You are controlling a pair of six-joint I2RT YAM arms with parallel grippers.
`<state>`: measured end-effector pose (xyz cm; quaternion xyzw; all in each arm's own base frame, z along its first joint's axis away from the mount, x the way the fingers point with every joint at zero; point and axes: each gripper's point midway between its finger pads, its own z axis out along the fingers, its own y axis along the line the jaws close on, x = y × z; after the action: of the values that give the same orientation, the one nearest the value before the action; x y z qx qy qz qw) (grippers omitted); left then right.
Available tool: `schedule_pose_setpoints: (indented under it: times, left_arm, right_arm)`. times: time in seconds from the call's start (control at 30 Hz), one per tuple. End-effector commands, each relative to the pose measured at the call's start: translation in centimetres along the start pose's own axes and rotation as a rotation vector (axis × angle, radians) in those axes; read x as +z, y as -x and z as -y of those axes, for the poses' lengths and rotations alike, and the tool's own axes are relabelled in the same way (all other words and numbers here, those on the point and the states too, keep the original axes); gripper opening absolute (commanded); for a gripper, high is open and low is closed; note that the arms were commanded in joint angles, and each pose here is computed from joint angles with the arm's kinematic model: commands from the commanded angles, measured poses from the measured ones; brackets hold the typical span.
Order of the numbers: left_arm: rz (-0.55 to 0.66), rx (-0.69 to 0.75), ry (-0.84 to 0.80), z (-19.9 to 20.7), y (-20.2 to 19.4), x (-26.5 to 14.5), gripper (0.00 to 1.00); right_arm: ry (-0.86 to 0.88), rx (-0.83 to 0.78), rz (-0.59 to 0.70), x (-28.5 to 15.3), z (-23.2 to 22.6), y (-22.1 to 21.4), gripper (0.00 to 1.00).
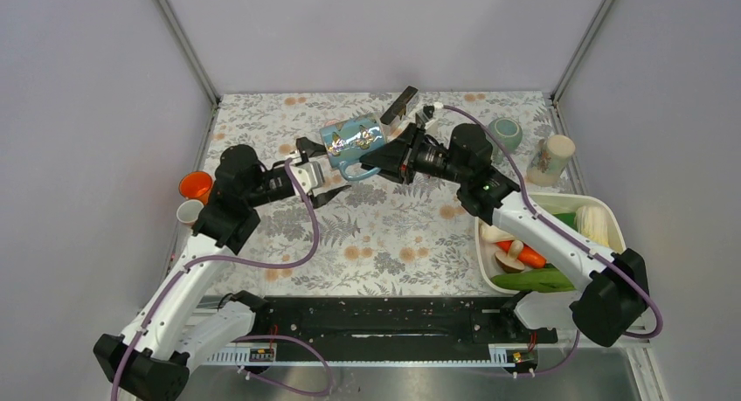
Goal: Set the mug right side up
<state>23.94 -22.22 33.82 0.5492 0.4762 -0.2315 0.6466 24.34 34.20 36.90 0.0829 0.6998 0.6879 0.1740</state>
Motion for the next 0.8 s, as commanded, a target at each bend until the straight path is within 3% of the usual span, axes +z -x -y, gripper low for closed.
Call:
schedule_pose_setpoints:
  times: [0.0,0.13,0.33,0.5,0.53,0.6,0.67,0.7,0.77]
  left_arm:
    - [0.066,0.040,-0.002,-0.3,1.5,0.5,0.74]
    - [0.046,0.059,0.000,-0.1,0.3,0.6,0.54]
    - [0.043,0.051,0.023,-0.1,0.1,0.4,0.00]
    - [0.001,-0.061,0.121,-1.3,-0.5,-0.1,0.00]
    - [-0.014,-0.095,0.148,-1.6,-0.9,-0.1,0.00]
    - [-0.067,-0.161,0.201,-2.0,-2.4,-0.4,0.00]
    - [-0.137,-0.231,0.232,-1.8,-4.3,-0.7,0.00]
    - [-0.176,-0.269,0.246,-1.6,-5.3,-0.9,0.00]
    - [-0.271,-0.331,0.292,-1.5,-7.4,-1.6,0.00]
  right_arm:
    - [0.269,-0.106,0.022,-1.6,-8.1,-1.1,0.00]
    - [0.299,-0.084,0.006,-1.2,-8.5,-1.6,0.00]
    - [0.300,-0.051,-0.007,-0.1,-7.6,-1.8,0.00]
    - [0.242,-0.007,0.009,1.4,-4.2,-1.0,0.00]
    - [0.217,0.003,0.013,1.9,-3.0,-0.8,0.10]
    - [0.169,0.012,0.012,2.8,-0.7,-0.5,0.44]
    - [0.105,0.024,0.007,3.8,2.1,-0.4,0.72]
    - [0.079,0.034,0.013,4.2,3.4,-0.2,0.81]
    - [0.031,0.072,0.011,5.0,6.3,-0.1,0.91]
